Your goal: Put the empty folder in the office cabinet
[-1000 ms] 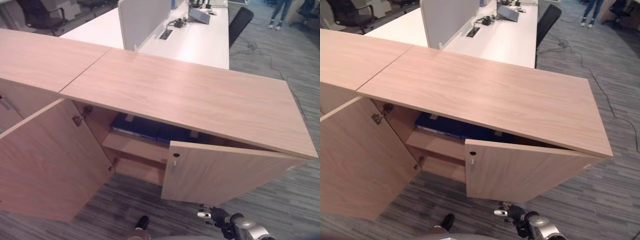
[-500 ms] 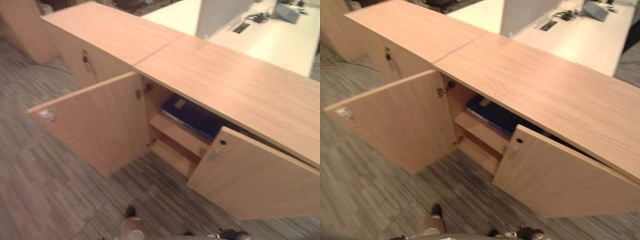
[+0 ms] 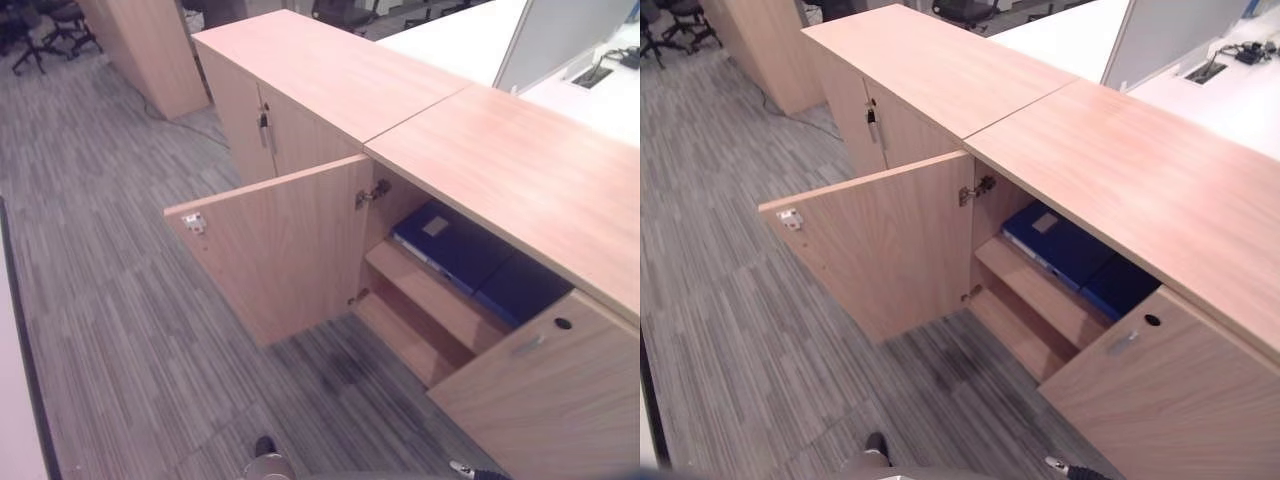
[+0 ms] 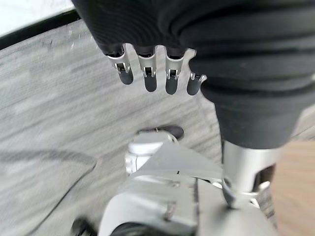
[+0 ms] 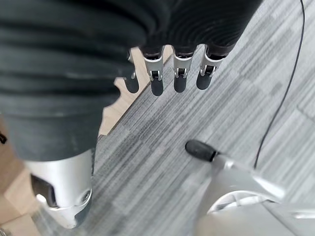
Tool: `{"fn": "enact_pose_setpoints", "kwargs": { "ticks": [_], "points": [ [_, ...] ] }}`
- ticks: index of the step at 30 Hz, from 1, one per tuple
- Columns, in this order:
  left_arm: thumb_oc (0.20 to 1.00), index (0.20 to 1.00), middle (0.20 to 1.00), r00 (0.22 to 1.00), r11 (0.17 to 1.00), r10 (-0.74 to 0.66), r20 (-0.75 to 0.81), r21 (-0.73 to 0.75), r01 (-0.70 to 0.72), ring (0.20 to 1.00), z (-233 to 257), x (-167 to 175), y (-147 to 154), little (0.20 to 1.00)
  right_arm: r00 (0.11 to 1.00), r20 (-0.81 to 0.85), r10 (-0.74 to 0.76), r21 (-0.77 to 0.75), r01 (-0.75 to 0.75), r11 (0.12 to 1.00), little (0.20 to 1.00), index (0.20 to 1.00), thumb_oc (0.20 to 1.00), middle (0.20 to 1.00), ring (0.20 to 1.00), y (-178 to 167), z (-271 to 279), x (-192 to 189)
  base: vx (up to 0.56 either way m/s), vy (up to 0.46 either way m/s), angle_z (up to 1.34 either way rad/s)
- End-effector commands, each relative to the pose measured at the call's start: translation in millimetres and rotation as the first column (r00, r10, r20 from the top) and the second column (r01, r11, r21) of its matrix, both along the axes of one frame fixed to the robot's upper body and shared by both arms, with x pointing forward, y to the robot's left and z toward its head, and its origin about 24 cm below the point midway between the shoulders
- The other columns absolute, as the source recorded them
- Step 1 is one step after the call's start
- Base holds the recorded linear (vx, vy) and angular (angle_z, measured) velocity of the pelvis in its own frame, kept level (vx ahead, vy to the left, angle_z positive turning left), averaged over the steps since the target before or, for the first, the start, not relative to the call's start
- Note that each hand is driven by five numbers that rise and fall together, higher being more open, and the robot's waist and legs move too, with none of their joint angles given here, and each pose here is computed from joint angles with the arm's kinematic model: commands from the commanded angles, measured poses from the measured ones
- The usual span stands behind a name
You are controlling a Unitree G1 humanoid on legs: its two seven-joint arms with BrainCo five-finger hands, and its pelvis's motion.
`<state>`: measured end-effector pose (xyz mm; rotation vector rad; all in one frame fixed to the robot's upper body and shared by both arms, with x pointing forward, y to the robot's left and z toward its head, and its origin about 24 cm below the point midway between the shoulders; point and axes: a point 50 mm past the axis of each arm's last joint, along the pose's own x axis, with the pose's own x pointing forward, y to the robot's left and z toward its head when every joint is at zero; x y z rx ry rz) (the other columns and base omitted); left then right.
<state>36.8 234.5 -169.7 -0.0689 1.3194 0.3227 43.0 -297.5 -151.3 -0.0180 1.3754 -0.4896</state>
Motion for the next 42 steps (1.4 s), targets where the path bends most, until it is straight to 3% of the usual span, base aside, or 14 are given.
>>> {"fn": "enact_pose_setpoints", "kwargs": {
  "ticks": [1, 8, 15, 18, 26, 32, 42],
  "points": [
    [1.0, 1.0, 1.0, 0.991, 0.998, -0.022, 0.132, 0.06, 0.015, 1.0, 9.1, 33.0, 12.6, 1.0, 0.973, 0.116, -0.198, 0.01, 0.198, 0.98, 1.0, 1.0, 1.0, 1.0, 1.0, -4.2, 4.7, 24.0, -0.02, 0.411, 0.32],
    [1.0, 1.0, 1.0, 0.981, 0.991, -0.07, 0.183, 0.123, 0.047, 1.0, 17.5, 53.7, 24.6, 1.0, 0.851, 0.226, -0.473, 0.09, 0.466, 0.88, 1.0, 1.0, 1.0, 1.0, 1.0, -4.8, 5.7, 29.0, -0.02, 0.485, 0.3],
    [1.0, 1.0, 1.0, 0.96, 0.987, -0.118, 0.252, 0.138, 0.085, 1.0, 23.1, 81.6, 16.8, 1.0, 0.833, 0.273, -0.482, 0.096, 0.475, 0.875, 1.0, 1.0, 1.0, 1.0, 1.0, -7.4, 9.4, 42.3, -0.05, 0.402, 0.17],
    [1.0, 1.0, 1.0, 0.933, 0.983, -0.139, 0.333, 0.161, 0.089, 1.0, 33.2, 102.5, 17.4, 1.0, 0.816, 0.242, -0.525, 0.133, 0.509, 0.851, 1.0, 1.0, 1.0, 1.0, 1.0, 6.9, 1.1, 30.0, 0.07, 0.231, 0.27],
    [1.0, 1.0, 1.0, 0.881, 0.965, -0.181, 0.438, 0.251, 0.073, 1.0, 60.2, 122.3, 46.3, 1.0, 0.871, 0.18, -0.458, 0.131, 0.44, 0.888, 1.0, 1.0, 1.0, 1.0, 1.0, 22.6, -6.3, 18.9, 0.04, -0.05, -0.02],
    [1.0, 1.0, 1.0, 0.748, 0.913, -0.328, 0.576, 0.397, 0.094, 1.0, 110.8, 167.2, 66.8, 1.0, 0.861, 0.21, -0.464, 0.166, 0.437, 0.884, 1.0, 1.0, 1.0, 1.0, 1.0, 27.2, -7.6, 19.3, 0.05, -0.082, -0.37],
    [1.0, 1.0, 1.0, 0.602, 0.86, -0.463, 0.651, 0.493, 0.128, 1.0, 156.4, 221.9, 58.3, 1.0, 0.864, 0.202, -0.462, 0.155, 0.438, 0.886, 1.0, 1.0, 1.0, 1.0, 1.0, 21.4, -6.6, 11.7, 0.03, -0.063, -0.13]
  ]
}}
